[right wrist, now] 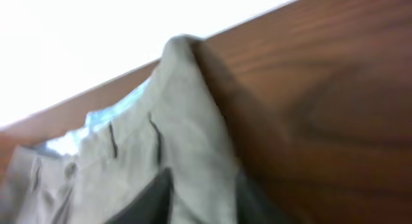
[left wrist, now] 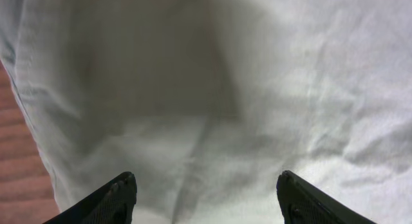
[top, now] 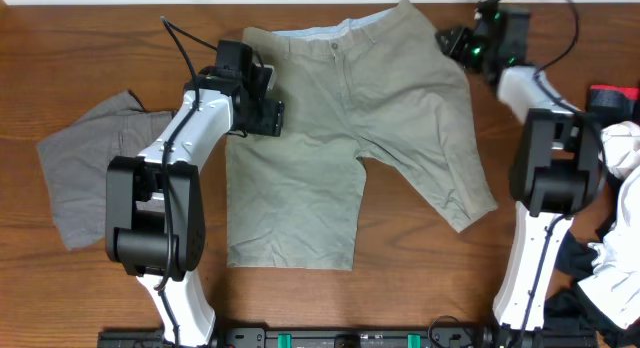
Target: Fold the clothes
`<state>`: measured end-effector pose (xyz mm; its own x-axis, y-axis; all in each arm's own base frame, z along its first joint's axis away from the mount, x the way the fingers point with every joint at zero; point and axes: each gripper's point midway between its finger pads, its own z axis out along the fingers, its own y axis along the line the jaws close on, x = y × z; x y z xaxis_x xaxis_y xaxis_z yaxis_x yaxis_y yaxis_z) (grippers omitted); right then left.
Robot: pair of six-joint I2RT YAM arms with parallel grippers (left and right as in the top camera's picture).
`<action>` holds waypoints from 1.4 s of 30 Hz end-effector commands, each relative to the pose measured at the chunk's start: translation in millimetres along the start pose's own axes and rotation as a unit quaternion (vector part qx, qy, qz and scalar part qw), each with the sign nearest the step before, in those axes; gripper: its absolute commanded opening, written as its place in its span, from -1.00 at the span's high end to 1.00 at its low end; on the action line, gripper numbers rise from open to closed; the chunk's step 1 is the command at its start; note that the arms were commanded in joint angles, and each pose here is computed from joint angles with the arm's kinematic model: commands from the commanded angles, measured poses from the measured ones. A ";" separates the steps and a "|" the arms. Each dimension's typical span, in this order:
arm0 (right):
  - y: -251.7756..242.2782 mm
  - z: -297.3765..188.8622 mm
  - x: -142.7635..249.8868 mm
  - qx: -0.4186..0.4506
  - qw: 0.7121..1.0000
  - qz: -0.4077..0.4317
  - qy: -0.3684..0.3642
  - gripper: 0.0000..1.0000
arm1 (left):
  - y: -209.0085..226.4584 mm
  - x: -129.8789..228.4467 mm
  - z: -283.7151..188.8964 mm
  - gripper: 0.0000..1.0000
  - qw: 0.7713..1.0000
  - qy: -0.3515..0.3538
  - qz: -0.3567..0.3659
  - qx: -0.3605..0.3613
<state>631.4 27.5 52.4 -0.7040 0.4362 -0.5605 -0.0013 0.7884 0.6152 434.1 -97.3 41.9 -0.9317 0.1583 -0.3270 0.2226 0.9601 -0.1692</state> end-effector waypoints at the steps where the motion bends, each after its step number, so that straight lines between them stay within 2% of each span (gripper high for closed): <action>1: 3.8 -50.8 -45.5 -0.015 0.999 -0.047 -0.007 -0.21 | -2.8 7.3 -0.1 -0.43 1.000 0.014 0.003 0.005; 4: 3.5 -89.4 -55.9 0.004 0.999 -0.048 0.008 -0.46 | -1.9 9.4 -0.4 -0.43 1.000 0.018 0.002 0.002; 6: 6.0 -117.8 -54.0 0.019 0.999 -0.040 0.027 -0.49 | -2.3 9.4 -2.2 -0.43 1.000 0.018 0.000 0.002; 9: 1.4 -153.7 -30.4 0.064 0.995 -0.010 0.081 -0.53 | -2.9 8.8 -5.1 -0.43 1.000 0.016 -0.012 0.002; 12: -18.0 -176.4 15.8 0.141 0.975 0.030 0.168 -0.54 | -3.0 8.5 -5.6 -0.43 1.000 0.015 -0.017 0.002; 14: -29.5 -185.6 54.9 0.182 0.953 0.041 0.239 -0.46 | -2.9 8.2 -5.3 -0.43 1.000 0.015 -0.017 0.002; 17: -34.5 -187.0 105.5 0.193 0.928 0.038 0.316 -0.38 | -2.7 5.9 -4.7 -0.43 1.000 0.010 -0.015 0.001; 20: -44.9 -184.3 149.9 0.209 0.906 0.046 0.365 -0.35 | -2.5 1.9 -4.1 -0.43 1.000 0.002 -0.014 0.001; 25: -66.4 -182.2 203.6 0.222 0.886 0.064 0.403 -0.27 | -2.4 -2.8 -3.8 -0.43 1.000 -0.008 -0.012 0.001; 27: -74.0 -180.2 215.8 0.225 0.884 0.064 0.405 -0.20 | -2.3 -3.2 -3.5 -0.43 1.000 -0.009 -0.012 0.001; 30: -81.0 -177.9 223.4 0.230 0.884 0.060 0.402 0.15 | -1.8 -1.7 -0.6 -0.43 1.000 -0.005 -0.013 0.001; 31: -82.8 -177.7 223.3 0.233 0.884 0.058 0.401 0.34 | -1.4 -0.6 1.4 -0.43 1.000 -0.002 -0.013 0.001; 35: -92.2 -181.5 215.6 0.262 0.880 0.041 0.393 0.69 | 0.3 8.3 12.6 -0.43 1.000 0.018 -0.017 0.002; 42: -102.4 -196.1 183.3 0.297 0.878 0.040 0.374 0.82 | 0.5 21.4 20.7 -0.43 0.999 0.041 -0.020 0.002</action>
<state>361.1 -29.9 -2.2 -0.9620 0.2391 0.1320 0.2625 0.9428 0.2053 428.2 -97.7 26.1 -0.9513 0.1351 -0.2771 0.1895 0.9652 -0.1801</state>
